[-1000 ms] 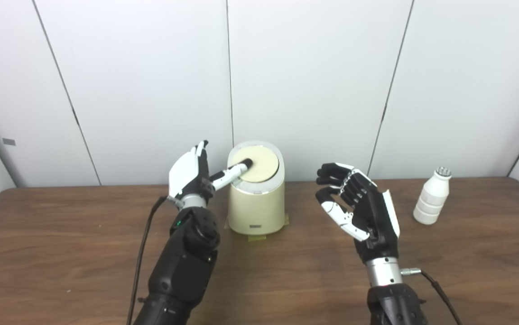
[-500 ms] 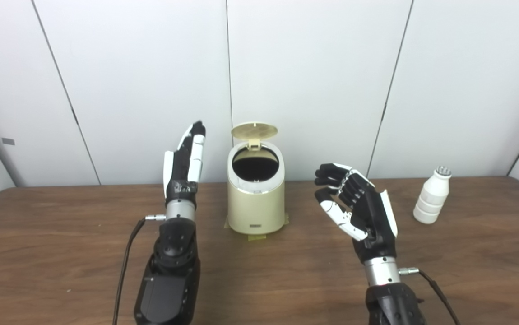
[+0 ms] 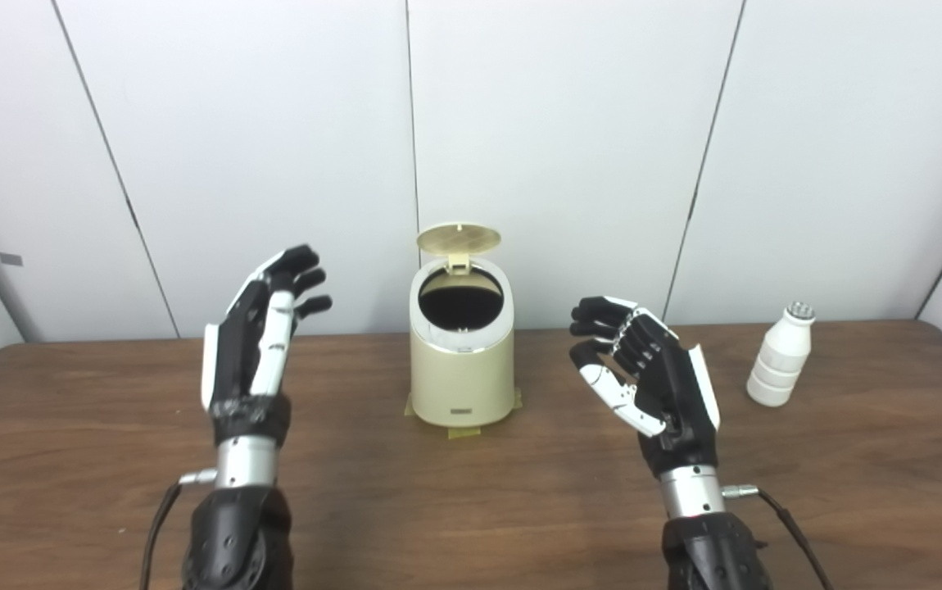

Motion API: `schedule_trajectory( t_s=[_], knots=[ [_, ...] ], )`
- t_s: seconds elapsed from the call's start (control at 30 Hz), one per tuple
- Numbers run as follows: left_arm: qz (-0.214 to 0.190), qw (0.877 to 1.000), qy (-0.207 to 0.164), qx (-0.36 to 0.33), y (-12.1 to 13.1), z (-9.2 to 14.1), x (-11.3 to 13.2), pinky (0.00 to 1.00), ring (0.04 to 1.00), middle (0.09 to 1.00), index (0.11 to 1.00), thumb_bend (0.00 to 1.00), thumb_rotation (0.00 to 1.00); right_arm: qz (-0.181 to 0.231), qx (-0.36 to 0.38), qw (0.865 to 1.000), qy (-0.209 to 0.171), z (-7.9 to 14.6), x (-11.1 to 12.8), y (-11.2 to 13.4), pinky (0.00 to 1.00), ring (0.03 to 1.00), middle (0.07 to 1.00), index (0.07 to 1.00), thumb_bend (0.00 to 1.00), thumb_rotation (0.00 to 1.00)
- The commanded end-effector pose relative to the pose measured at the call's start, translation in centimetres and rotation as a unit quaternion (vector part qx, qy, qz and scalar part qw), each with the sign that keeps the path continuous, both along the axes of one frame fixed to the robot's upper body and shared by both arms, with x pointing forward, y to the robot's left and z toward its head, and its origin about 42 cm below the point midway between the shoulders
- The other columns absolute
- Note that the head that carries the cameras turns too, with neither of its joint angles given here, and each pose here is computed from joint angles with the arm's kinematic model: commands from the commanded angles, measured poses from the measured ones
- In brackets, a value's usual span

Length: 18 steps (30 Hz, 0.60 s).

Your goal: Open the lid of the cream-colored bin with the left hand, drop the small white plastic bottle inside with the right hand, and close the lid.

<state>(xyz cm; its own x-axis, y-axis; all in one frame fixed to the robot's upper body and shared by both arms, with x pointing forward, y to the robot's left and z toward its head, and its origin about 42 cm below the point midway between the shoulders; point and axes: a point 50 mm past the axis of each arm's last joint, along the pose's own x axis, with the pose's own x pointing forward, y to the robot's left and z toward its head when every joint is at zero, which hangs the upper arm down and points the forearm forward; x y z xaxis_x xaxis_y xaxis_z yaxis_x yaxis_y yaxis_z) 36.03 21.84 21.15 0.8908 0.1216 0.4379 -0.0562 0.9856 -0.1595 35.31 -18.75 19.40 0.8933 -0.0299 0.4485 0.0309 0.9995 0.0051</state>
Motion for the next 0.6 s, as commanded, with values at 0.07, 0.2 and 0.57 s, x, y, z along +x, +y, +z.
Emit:
schedule_trajectory(
  t_s=[0.07, 0.2, 0.57],
  knots=[
    [0.009, 0.999, -0.048, 0.004, 0.3, 1.2, -0.7, 0.68, 0.756, 0.762, 0.738, 0.26, 0.56, -0.012, 0.004, 0.999, -0.038, 2.1, 1.0, -0.8, 0.58, 0.663, 0.680, 0.657, 0.34, 0.32],
    [0.020, 0.998, -0.050, 0.011, 0.8, 0.7, -1.4, 0.66, 0.740, 0.742, 0.720, 0.27, 0.55, -0.017, 0.002, 0.998, -0.054, 2.1, 1.4, -1.5, 0.59, 0.668, 0.687, 0.667, 0.34, 0.31],
    [0.021, 0.999, -0.044, 0.007, 1.4, -0.4, -2.3, 0.65, 0.742, 0.751, 0.738, 0.26, 0.55, -0.044, -0.017, 0.991, -0.129, 7.4, 3.6, -3.2, 0.59, 0.674, 0.686, 0.664, 0.39, 0.33]
  ],
)
